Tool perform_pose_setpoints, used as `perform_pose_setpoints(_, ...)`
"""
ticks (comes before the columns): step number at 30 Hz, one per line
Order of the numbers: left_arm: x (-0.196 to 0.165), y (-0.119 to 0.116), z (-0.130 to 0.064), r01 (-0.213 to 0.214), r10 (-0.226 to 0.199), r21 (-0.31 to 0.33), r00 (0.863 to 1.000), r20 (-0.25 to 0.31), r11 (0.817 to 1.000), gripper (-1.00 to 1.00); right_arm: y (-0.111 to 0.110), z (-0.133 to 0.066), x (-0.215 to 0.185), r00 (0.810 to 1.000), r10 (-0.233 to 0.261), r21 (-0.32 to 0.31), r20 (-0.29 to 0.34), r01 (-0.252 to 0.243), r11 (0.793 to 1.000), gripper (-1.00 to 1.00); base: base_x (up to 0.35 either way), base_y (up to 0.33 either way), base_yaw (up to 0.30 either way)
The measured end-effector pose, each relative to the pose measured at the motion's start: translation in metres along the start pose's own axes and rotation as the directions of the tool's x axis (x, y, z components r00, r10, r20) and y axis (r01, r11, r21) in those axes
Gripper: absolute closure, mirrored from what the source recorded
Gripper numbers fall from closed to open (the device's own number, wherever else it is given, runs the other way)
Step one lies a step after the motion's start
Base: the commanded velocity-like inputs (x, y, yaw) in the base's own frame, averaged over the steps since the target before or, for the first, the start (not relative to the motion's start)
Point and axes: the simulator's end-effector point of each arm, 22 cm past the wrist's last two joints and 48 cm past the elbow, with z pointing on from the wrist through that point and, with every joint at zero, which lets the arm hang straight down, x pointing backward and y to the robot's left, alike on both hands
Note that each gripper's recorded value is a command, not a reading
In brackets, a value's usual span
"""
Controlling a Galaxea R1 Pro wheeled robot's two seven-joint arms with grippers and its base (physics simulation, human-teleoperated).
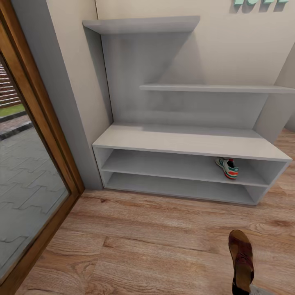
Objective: Pick up the two gym shoes and the two sandals from the corridor floor and place them onto the hallstand (shoe rack) in the corridor, making sure they are on the rack and not on the floor. Arrange them so the two gym shoes are next to each other and the two sandals are next to each other.
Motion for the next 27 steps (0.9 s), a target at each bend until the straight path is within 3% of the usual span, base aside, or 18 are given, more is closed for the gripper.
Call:
perform_pose_setpoints(6, -0.001, -0.002, -0.002, -0.044, 0.043, 0.031, 0.999, 0.002, 0.999, -1.00, 0.035, 0.003, -0.016, 1.000, 0.001, -0.050, 0.010, -0.001, 0.999, 1.00, 0.000, 0.000, 0.000)
perform_pose_setpoints(7, 0.010, -0.024, -0.004, -0.106, 0.112, 0.133, 0.993, -0.036, 0.985, -1.00, 0.064, 0.002, -0.022, 0.990, 0.073, -0.031, -0.123, -0.077, 0.997, 1.00, 0.000, 0.000, 0.000)
perform_pose_setpoints(8, 0.011, -0.029, -0.005, -0.107, 0.114, 0.161, 0.993, -0.037, 0.981, -1.00, 0.122, -0.007, -0.052, 0.978, 0.066, -0.102, -0.196, -0.087, 0.991, 1.00, 0.000, 0.000, 0.000)
perform_pose_setpoints(9, 0.011, -0.031, -0.006, -0.107, 0.115, 0.173, 0.993, -0.036, 0.979, -1.00, 0.193, -0.021, -0.086, 0.990, -0.070, -0.262, -0.124, 0.035, 0.964, 1.00, 0.000, 0.000, 0.000)
perform_pose_setpoints(10, 0.011, -0.033, -0.006, -0.107, 0.116, 0.183, 0.993, -0.036, 0.977, -1.00, 0.234, -0.034, -0.100, 0.987, -0.140, -0.345, -0.080, 0.104, 0.933, 1.00, 0.000, 0.000, 0.000)
perform_pose_setpoints(11, 0.012, -0.036, -0.007, -0.108, 0.117, 0.198, 0.992, -0.036, 0.974, -1.00, 0.238, -0.029, -0.111, 0.985, -0.136, -0.337, -0.108, 0.092, 0.937, 1.00, 0.000, 0.000, 0.000)
perform_pose_setpoints(16, 0.010, -0.049, -0.011, -0.125, 0.134, 0.259, 0.991, -0.018, 0.958, -1.00, 0.261, -0.020, -0.161, 0.974, -0.192, -0.357, -0.119, 0.139, 0.924, 1.00, 0.000, 0.000, 0.000)
perform_pose_setpoints(19, 0.011, -0.059, -0.014, -0.135, 0.145, 0.306, 0.989, -0.012, 0.943, -1.00, 0.260, -0.011, -0.195, 0.978, -0.188, -0.316, -0.090, 0.151, 0.937, 1.00, 0.000, 0.000, 0.000)
perform_pose_setpoints(20, 0.012, -0.064, -0.016, -0.137, 0.149, 0.328, 0.989, -0.011, 0.935, -1.00, 0.254, -0.004, -0.219, 0.981, -0.180, -0.269, -0.074, 0.154, 0.951, 1.00, 0.000, 0.000, 0.000)
perform_pose_setpoints(27, 0.013, -0.069, -0.016, -0.137, 0.149, 0.344, 0.989, -0.009, 0.929, -1.00, 0.246, 0.003, -0.263, 0.974, -0.194, -0.208, -0.115, 0.168, 0.964, 1.00, 0.000, 0.000, 0.000)
